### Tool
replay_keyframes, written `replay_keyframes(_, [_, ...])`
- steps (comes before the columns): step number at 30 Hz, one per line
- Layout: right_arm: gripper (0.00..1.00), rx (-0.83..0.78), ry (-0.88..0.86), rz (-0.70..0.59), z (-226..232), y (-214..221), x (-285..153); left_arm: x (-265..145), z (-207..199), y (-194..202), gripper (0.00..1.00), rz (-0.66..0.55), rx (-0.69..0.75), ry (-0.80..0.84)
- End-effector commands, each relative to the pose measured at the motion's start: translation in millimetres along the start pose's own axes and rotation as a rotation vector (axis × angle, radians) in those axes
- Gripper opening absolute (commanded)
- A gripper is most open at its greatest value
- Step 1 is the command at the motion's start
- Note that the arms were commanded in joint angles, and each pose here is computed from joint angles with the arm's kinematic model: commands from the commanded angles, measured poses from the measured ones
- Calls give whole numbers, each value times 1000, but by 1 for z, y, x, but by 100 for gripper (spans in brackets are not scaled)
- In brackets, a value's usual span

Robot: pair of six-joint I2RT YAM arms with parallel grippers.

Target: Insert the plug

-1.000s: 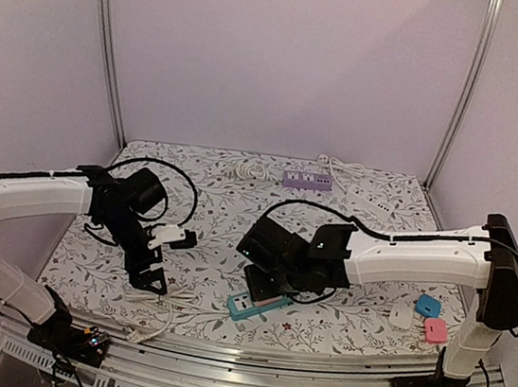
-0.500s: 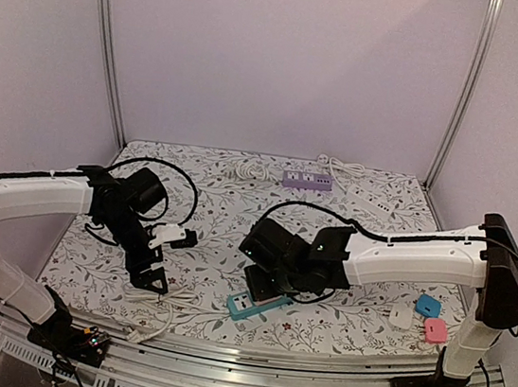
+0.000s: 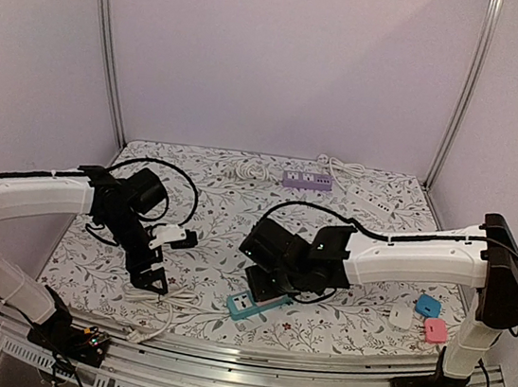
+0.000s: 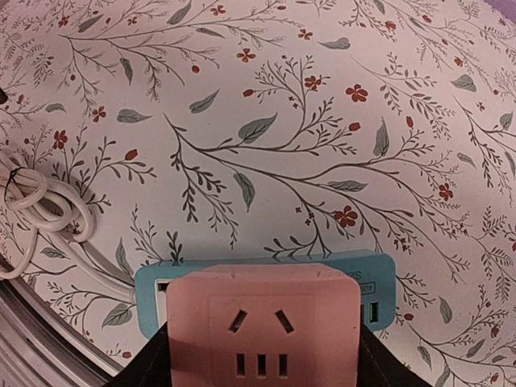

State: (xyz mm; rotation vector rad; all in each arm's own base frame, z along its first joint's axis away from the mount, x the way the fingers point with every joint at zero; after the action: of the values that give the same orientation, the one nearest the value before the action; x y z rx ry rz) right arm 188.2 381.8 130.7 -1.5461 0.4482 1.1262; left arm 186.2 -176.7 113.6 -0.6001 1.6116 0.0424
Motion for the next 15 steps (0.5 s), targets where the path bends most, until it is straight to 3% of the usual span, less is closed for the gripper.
replay_keyframes(1, [0,-66,117,168,-25,43,26,-3,7,-5,100,-19,-5,-23])
replay_keyframes(15, [0,-81,82,186,-21,54,42,-4,8,-5,99,-19,-3,-29])
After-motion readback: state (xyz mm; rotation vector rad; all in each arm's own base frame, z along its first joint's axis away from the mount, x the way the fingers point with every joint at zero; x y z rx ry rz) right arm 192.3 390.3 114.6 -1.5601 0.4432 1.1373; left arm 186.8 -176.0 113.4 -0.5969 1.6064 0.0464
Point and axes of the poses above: each gripper's point midway between its finger pads, its own x axis out along the fingers, its own z axis along the line the jaws close on, y = z × x, the point moved 4 cm from there along -x, back along the fingers, and after that the axes turned 3 degrees about x, right-handed, at the moved point
